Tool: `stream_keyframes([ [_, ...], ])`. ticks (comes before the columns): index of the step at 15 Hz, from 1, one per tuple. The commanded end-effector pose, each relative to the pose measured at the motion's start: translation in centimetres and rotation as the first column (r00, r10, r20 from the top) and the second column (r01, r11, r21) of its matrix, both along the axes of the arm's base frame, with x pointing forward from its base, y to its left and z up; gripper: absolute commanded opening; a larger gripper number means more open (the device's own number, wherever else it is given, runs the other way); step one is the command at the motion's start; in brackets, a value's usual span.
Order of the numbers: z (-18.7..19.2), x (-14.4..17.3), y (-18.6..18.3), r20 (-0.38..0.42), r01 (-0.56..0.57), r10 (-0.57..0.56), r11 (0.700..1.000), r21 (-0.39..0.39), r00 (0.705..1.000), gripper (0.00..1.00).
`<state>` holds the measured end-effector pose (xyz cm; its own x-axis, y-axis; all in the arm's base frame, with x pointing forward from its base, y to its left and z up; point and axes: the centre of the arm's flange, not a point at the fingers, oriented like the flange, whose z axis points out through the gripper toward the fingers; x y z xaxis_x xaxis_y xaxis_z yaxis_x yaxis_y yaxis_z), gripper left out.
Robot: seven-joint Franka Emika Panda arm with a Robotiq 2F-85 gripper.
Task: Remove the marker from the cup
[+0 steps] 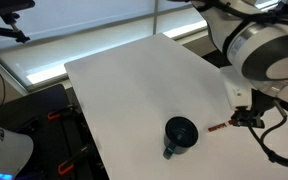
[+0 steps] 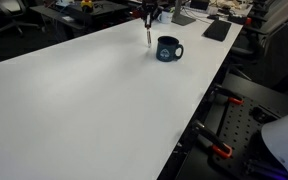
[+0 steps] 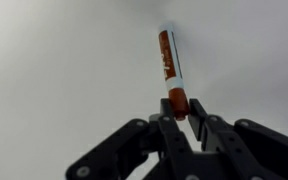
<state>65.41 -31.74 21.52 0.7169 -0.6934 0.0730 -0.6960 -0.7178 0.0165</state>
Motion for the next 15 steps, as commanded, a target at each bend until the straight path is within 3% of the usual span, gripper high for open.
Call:
stream_keyframes([
  [1,-1.5,0.7,0.8,-0.021,0.008,-0.007,0.999,0.032,1.000,0.06],
  [2,-1.9,0.5,1.2,-0.030,-0.005,0.006,0.999,0.040,1.000,0.06],
  [3,-2.2,0.3,1.8,-0.042,-0.014,0.017,0.999,0.052,0.999,0.44],
  [4,-2.5,0.3,2.2,-0.050,-0.033,0.037,0.997,0.069,0.998,0.52],
  [5,-2.7,0.1,1.5,-0.036,-0.019,0.020,0.999,0.032,0.999,0.33],
  [8,-3.1,0.3,2.3,-0.042,-0.028,0.030,0.999,0.046,0.999,0.52],
  [15,-3.1,0.3,2.2,-0.043,-0.027,0.029,0.999,0.046,0.999,0.52],
])
